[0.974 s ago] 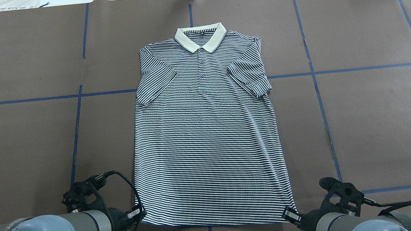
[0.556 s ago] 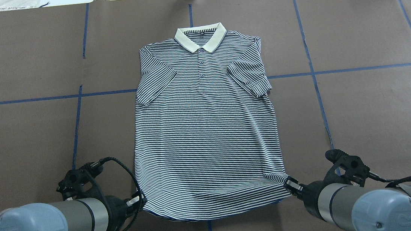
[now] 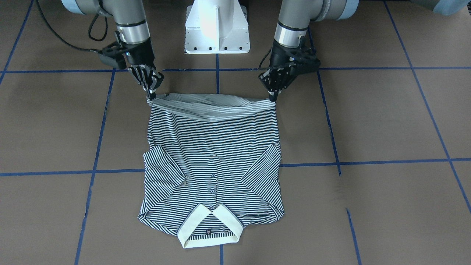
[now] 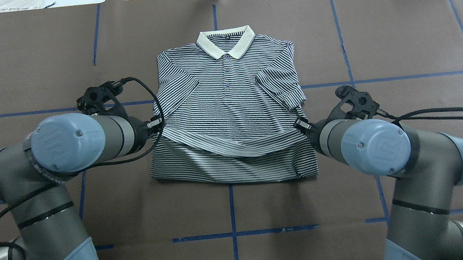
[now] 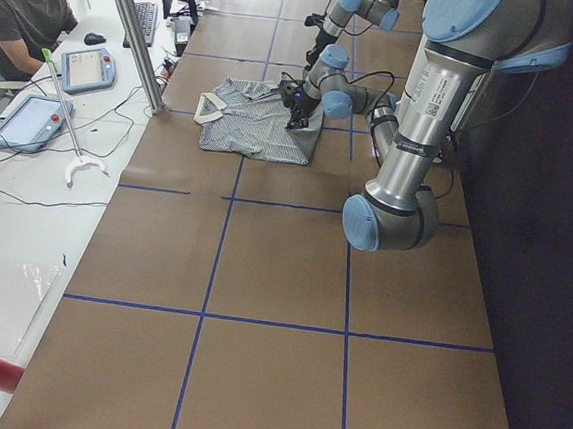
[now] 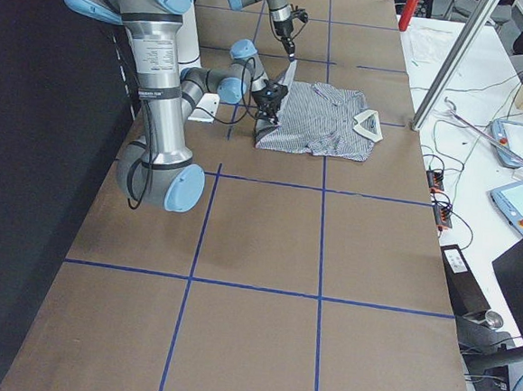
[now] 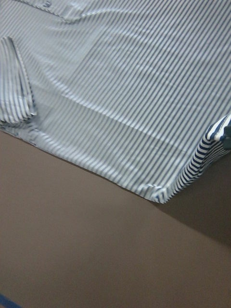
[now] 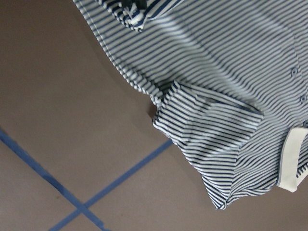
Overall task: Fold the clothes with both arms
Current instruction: 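Lift the hem with both grippers and fold it toward the collar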
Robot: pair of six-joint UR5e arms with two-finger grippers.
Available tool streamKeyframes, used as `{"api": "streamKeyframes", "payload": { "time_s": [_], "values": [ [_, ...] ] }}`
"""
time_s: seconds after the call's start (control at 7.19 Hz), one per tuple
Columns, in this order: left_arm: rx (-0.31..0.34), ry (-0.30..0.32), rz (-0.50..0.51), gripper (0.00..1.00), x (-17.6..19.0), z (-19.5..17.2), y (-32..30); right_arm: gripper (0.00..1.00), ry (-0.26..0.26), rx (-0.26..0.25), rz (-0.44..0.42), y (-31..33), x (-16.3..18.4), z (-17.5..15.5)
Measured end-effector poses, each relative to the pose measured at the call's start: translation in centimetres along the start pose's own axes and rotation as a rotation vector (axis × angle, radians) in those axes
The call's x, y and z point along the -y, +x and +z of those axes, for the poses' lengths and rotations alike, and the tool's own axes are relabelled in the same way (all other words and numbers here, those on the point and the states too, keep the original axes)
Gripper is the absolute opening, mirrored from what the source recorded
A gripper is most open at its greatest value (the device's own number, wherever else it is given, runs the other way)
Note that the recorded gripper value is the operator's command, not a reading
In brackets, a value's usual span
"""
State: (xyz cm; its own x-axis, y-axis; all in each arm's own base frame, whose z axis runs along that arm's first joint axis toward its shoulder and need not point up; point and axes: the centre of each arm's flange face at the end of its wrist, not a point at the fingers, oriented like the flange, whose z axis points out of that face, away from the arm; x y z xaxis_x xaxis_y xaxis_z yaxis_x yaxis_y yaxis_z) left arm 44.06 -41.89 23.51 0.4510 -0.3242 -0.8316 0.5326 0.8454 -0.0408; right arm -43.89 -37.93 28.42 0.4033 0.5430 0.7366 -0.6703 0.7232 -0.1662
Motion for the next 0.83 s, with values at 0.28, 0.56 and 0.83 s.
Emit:
{"api": "streamKeyframes", "payload": {
  "time_s": [0.28,0.56,0.83],
  "values": [
    [-0.021,0.086,-0.015,0.00,6.7,5.8,1.3,0.00,0.058,-0.068,-0.021,-4.2,7.7,4.9],
    [-0.014,0.122,-0.022,0.00,10.2,10.6,2.5,0.00,0.103,-0.121,-0.024,-8.6,12.4,9.5],
    [-0.016,0.153,-0.005,0.00,12.5,13.9,2.3,0.00,0.125,-0.125,-0.030,-10.7,15.2,13.8]
  ]
}}
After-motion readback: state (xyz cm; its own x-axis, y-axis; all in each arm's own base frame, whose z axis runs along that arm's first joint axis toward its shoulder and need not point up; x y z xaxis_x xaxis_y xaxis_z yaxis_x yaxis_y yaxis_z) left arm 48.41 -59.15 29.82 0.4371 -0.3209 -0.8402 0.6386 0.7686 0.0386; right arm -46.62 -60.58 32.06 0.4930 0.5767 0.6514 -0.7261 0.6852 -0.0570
